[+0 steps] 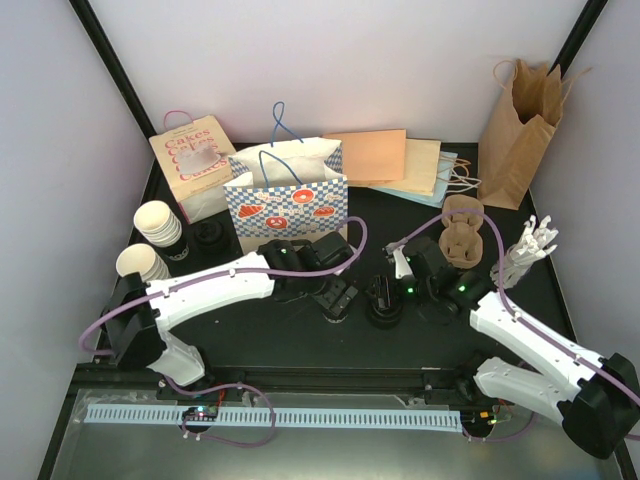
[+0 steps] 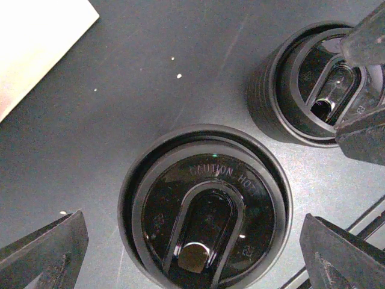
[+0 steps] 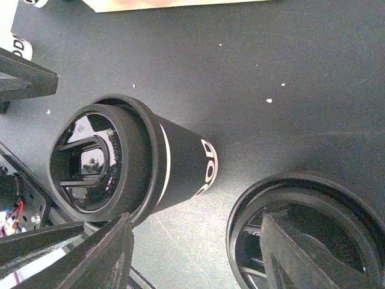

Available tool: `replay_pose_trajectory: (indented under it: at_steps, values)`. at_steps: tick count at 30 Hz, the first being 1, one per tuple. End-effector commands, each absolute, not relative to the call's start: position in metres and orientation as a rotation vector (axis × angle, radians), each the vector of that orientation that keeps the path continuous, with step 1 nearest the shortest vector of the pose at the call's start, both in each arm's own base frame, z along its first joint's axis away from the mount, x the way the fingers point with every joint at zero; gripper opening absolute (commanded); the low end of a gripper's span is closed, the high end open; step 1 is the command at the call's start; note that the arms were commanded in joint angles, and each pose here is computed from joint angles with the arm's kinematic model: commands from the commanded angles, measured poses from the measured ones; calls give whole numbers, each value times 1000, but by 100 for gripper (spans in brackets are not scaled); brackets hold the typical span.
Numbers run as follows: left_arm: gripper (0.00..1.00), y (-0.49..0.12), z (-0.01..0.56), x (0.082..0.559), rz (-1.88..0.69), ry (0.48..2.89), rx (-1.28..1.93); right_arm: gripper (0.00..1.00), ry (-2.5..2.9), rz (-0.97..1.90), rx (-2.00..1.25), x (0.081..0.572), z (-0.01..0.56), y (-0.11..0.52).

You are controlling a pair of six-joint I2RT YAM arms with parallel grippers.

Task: Pack the takeout coffee

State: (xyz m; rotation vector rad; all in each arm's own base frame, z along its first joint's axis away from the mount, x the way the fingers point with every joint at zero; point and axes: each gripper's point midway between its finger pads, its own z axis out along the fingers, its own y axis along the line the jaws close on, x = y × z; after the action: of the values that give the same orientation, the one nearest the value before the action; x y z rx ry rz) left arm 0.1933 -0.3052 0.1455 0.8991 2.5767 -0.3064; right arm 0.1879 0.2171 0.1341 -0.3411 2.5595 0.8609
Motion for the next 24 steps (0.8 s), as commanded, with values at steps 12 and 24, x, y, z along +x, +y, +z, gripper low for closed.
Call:
replay_pose_trajectory:
  at_steps: [12,24]
  values:
    - [99,-263,233,209,-453,2377,633,65,2409,753,-442,202,172,210]
    - [99,-189,232,237,-627,2251,337,75,2245,660,-520,218,190,207]
